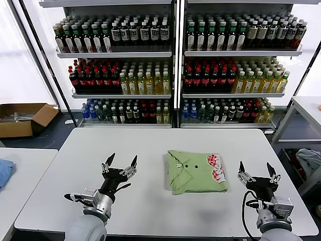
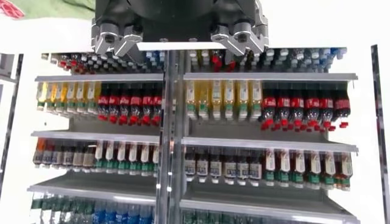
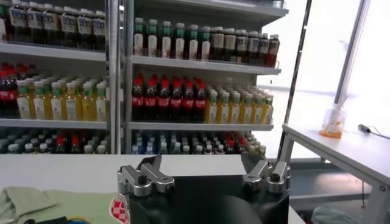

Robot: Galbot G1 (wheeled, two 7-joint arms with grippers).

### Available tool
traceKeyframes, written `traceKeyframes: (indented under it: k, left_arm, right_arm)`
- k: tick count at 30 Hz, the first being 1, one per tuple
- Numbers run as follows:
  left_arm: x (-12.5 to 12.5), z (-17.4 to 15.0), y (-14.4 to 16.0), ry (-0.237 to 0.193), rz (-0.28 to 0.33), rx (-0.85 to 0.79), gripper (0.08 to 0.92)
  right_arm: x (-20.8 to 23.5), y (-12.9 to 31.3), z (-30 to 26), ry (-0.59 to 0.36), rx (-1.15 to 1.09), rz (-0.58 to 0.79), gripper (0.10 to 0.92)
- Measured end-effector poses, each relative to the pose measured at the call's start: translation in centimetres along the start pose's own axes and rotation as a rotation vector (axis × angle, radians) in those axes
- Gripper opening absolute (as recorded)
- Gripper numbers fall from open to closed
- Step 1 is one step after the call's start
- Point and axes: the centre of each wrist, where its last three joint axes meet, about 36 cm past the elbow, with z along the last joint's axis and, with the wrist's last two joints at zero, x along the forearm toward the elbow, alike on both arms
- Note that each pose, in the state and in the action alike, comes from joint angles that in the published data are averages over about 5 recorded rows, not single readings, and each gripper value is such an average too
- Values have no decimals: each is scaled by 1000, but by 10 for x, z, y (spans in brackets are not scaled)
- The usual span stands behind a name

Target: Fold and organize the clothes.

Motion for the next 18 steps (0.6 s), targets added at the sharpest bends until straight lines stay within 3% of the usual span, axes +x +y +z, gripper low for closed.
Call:
traceKeyframes:
  k: [18]
  left_arm:
    - [-1,1,-3,8,6,-5,823]
  right_arm:
    - [3,0,-1,-17,35,13,823]
